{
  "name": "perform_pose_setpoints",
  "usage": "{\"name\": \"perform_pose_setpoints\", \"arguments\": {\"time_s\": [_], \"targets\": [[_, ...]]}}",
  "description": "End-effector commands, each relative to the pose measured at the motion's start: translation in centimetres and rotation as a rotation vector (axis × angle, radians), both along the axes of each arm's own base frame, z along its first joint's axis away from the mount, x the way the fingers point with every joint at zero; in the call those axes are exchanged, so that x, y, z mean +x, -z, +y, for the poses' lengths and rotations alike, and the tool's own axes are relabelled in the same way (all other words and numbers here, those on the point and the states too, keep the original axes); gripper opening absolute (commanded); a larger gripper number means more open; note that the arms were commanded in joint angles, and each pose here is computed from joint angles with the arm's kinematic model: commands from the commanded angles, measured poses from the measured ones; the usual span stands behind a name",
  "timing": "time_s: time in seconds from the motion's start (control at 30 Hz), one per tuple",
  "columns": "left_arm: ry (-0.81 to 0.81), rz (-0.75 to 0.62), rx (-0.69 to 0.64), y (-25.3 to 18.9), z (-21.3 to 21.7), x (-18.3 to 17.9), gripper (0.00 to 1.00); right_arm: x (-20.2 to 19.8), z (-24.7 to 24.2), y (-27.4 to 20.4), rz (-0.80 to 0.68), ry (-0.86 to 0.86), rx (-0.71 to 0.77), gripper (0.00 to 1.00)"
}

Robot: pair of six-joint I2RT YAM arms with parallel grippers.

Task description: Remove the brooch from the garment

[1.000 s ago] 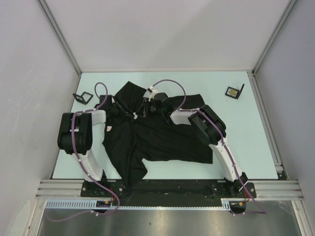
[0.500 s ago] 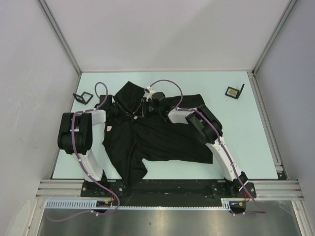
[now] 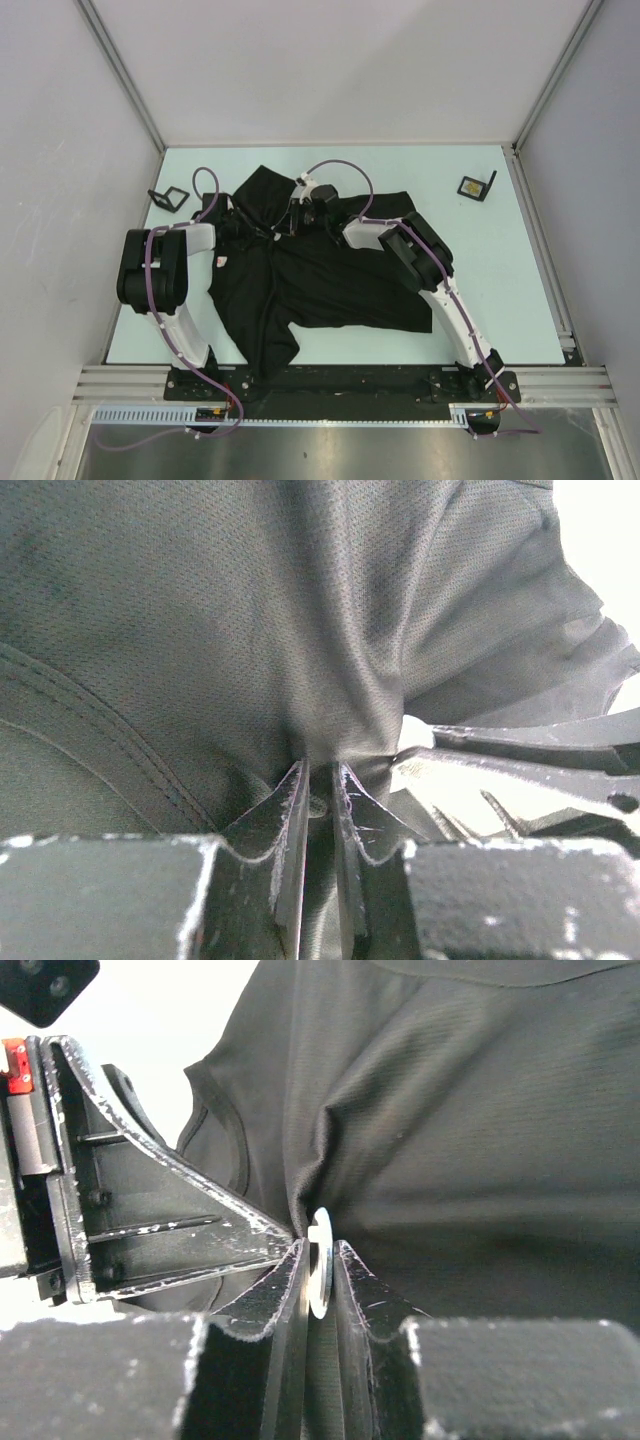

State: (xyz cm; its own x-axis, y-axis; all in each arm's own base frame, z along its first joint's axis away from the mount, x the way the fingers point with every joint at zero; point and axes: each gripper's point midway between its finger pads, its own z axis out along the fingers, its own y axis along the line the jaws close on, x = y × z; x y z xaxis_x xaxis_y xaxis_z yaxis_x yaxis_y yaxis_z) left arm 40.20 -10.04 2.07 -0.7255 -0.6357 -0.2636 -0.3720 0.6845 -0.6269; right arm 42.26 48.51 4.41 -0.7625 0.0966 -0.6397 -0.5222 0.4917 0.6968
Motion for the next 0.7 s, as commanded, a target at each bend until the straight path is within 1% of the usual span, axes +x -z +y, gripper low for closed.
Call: {"name": "perform_pose_setpoints", "arguments": {"time_s": [0.0,0.07,0.1,0.17,0.3,0.37,0.4,0.47,0.5,0.53,0.6,0.67], "targets": [[0.006,-0.066,0.016,-2.2,0.2,1.1,0.2,0.9,0.4,-2.7,-0.058,-0.002,0.037,0.18],[0.006,-0.07,0.018,-2.3,0.3,1.2,0.2,0.9,0.4,-2.6,-0.056,-0.001,0.037,0.19],[0.005,-0.069,0.02,-2.3,0.3,1.1,0.2,0.9,0.4,-2.7,-0.057,-0.001,0.038,0.23],[0.007,-0.068,0.022,-2.3,0.3,1.1,0.2,0.9,0.4,-2.5,-0.056,-0.002,0.035,0.24],[0.008,-0.066,0.025,-2.2,0.3,1.0,0.2,0.9,0.4,-2.6,-0.057,0.0,0.037,0.23],[0.01,-0.067,0.024,-2.2,0.3,1.0,0.2,1.0,0.4,-2.5,-0.058,0.0,0.036,0.2],[0.011,-0.067,0.023,-2.2,0.3,1.0,0.2,1.0,0.4,-2.5,-0.057,0.002,0.036,0.15],[0.013,-0.071,0.021,-2.3,0.2,1.0,0.2,1.0,0.3,-2.5,-0.056,0.004,0.032,0.1],[0.015,-0.076,0.018,-2.5,0.2,1.1,0.2,1.0,0.3,-2.5,-0.059,0.005,0.034,0.03],[0.017,-0.079,0.016,-2.6,0.1,1.1,0.2,1.1,0.3,-2.6,-0.066,0.005,0.032,0.0],[0.027,-0.088,-0.002,-3.0,-0.2,1.1,0.22,1.1,0.2,-2.6,-0.071,0.009,0.027,0.0],[0.033,-0.108,-0.024,-3.4,-0.5,1.3,0.27,1.1,0.2,-2.7,-0.081,0.02,0.021,0.0]]}}
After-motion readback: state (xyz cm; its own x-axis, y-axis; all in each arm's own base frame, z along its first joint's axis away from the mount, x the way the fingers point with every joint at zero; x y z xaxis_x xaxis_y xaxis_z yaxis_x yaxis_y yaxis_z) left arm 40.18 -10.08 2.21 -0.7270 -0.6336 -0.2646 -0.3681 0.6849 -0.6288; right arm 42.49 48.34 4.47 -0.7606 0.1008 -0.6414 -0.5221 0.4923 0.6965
